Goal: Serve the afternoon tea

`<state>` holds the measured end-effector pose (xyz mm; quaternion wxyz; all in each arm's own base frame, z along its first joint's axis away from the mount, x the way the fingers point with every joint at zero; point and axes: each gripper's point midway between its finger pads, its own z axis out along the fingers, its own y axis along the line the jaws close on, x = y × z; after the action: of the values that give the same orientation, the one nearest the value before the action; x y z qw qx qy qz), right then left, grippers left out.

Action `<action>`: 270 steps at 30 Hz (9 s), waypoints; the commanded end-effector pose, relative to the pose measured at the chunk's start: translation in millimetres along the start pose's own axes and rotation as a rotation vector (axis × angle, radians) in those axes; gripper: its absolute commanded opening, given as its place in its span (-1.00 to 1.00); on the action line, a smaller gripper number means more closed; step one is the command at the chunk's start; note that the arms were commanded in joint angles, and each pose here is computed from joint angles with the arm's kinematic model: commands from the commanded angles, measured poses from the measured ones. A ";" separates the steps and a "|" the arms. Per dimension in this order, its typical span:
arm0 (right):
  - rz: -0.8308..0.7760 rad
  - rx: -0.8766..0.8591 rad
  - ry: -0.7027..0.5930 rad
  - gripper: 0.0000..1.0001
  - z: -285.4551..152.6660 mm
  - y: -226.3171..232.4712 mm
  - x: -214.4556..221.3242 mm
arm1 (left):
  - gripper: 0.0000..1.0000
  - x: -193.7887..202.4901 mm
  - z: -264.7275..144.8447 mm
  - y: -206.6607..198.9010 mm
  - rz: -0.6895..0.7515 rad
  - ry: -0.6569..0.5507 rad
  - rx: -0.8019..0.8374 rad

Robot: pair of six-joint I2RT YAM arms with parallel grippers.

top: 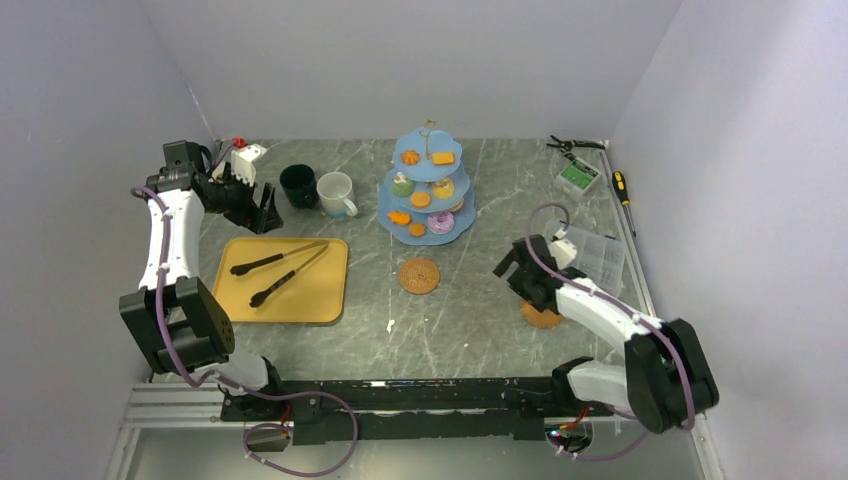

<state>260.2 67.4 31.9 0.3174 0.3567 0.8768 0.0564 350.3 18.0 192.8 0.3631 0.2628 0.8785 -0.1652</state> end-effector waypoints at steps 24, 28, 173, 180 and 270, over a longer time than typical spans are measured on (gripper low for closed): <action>-0.540 -0.688 0.181 0.77 -6.3 200.3 66.6 | 0.75 -26.9 -12.3 18.2 -0.088 -0.042 -0.082; -0.620 -0.679 0.129 0.75 -7.6 203.2 54.9 | 0.75 -28.3 -12.8 19.5 -0.091 -0.044 -0.089; -1.131 -1.181 -0.151 0.94 -202.0 361.4 120.2 | -0.94 -36.9 23.4 -11.1 -0.273 0.172 -0.259; -1.267 -1.274 -0.024 0.99 -218.7 377.3 162.1 | -0.94 -38.4 20.4 -36.4 -0.291 0.153 -0.272; -0.968 -0.363 -0.154 -1.00 -60.8 133.7 29.4 | 0.87 -83.2 5.9 -80.3 -0.286 0.029 -0.082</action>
<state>262.4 191.3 84.6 0.3708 -0.1890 0.9089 0.0256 350.4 -77.7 248.7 0.3181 0.1130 0.9268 -0.1648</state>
